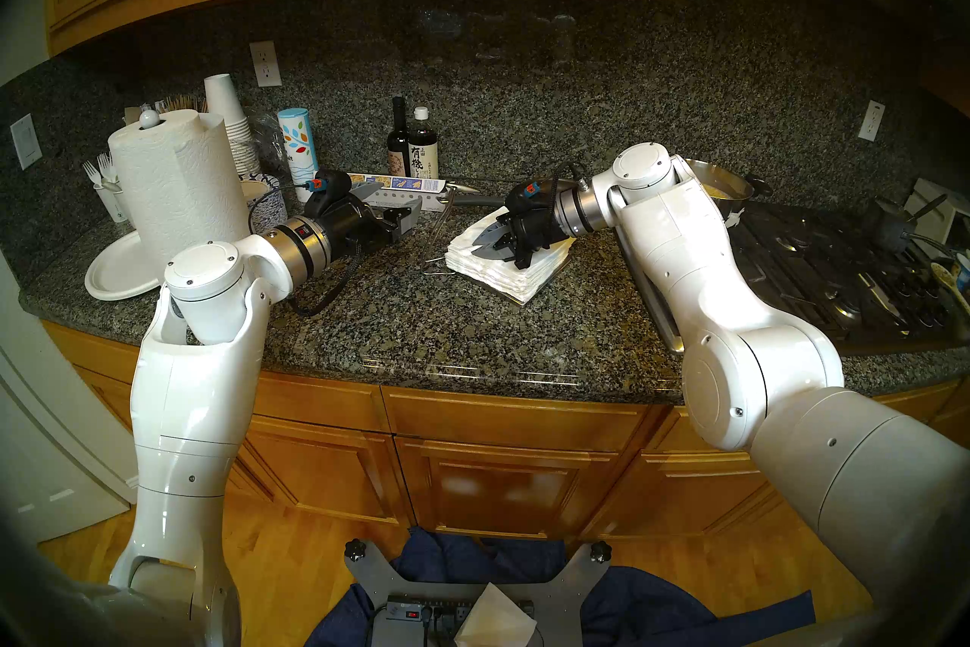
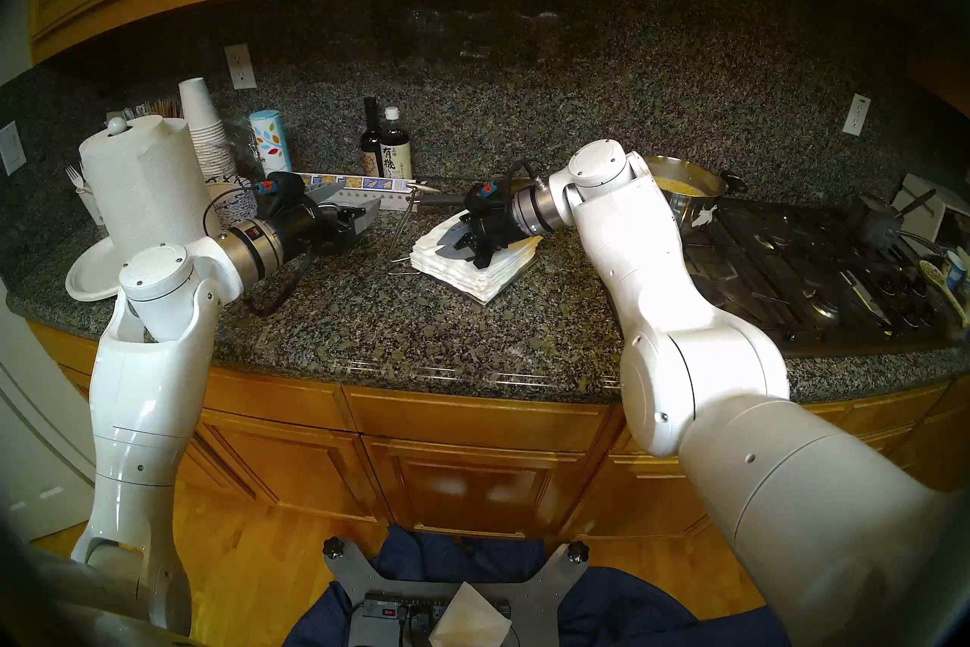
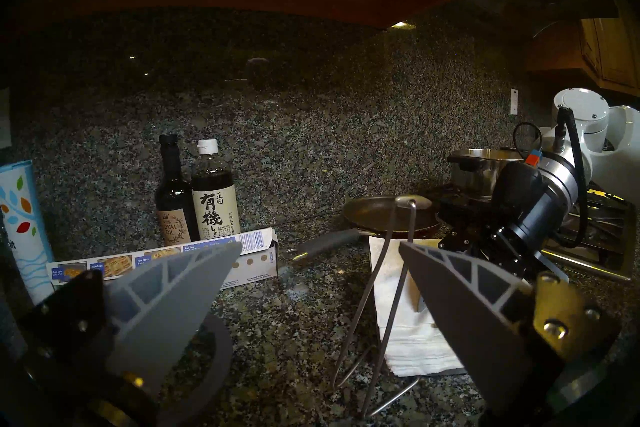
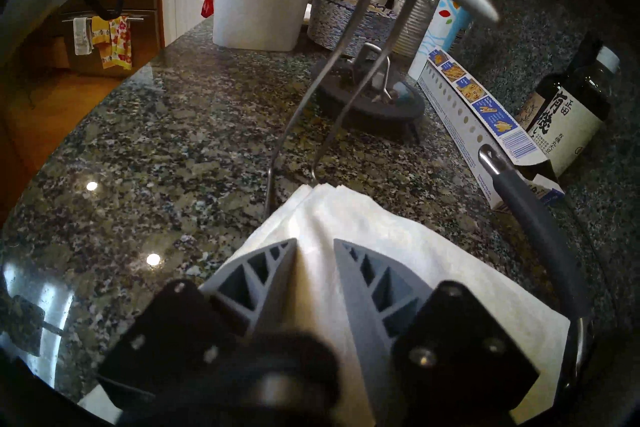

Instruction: Take napkin out of napkin holder

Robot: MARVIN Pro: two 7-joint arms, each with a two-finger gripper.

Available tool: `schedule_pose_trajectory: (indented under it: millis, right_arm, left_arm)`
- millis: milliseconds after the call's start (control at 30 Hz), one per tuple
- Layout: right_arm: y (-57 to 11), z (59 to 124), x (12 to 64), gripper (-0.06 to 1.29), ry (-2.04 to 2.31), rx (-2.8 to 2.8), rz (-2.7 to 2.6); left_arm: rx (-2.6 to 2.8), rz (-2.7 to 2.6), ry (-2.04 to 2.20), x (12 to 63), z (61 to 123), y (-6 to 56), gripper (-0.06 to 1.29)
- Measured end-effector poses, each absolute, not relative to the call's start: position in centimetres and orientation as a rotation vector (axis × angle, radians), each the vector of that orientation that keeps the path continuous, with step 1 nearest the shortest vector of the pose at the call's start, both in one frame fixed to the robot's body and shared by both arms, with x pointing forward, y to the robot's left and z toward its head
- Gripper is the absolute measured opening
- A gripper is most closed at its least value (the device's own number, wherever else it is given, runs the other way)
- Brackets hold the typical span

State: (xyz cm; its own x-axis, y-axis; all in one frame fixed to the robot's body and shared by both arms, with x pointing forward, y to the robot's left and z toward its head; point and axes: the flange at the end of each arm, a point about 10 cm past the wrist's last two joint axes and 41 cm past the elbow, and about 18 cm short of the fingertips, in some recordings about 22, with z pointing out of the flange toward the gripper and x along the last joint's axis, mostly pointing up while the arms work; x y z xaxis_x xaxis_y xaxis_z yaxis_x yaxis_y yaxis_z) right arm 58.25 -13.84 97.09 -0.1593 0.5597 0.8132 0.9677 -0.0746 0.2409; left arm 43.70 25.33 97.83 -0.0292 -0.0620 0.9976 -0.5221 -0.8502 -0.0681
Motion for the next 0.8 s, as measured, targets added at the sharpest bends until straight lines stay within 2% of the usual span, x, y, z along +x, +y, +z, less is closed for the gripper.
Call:
schedule_pose_trajectory:
  millis: [167, 567, 600, 800]
  right_arm:
    - [-13.88, 97.27, 58.30, 0.39, -1.742, -1.635, -1.155]
    - [-14.10, 97.32, 58.26, 0.40, -1.750, -1.622, -1.158]
    - [-14.11, 97.32, 58.23, 0.48, -1.751, -1.619, -1.155]
    - [-14.13, 97.30, 58.13, 0.69, -1.754, -1.612, -1.144]
  left_arm:
    - [1.923, 1.944, -0.618, 43.72, 97.82, 25.29, 1.23]
    - [1.924, 1.944, -0.620, 43.72, 97.82, 25.29, 1.23]
    - [1.924, 1.944, -0.620, 43.72, 97.82, 25.29, 1.23]
    - [1.924, 1.944, -0.620, 43.72, 97.82, 25.30, 1.23]
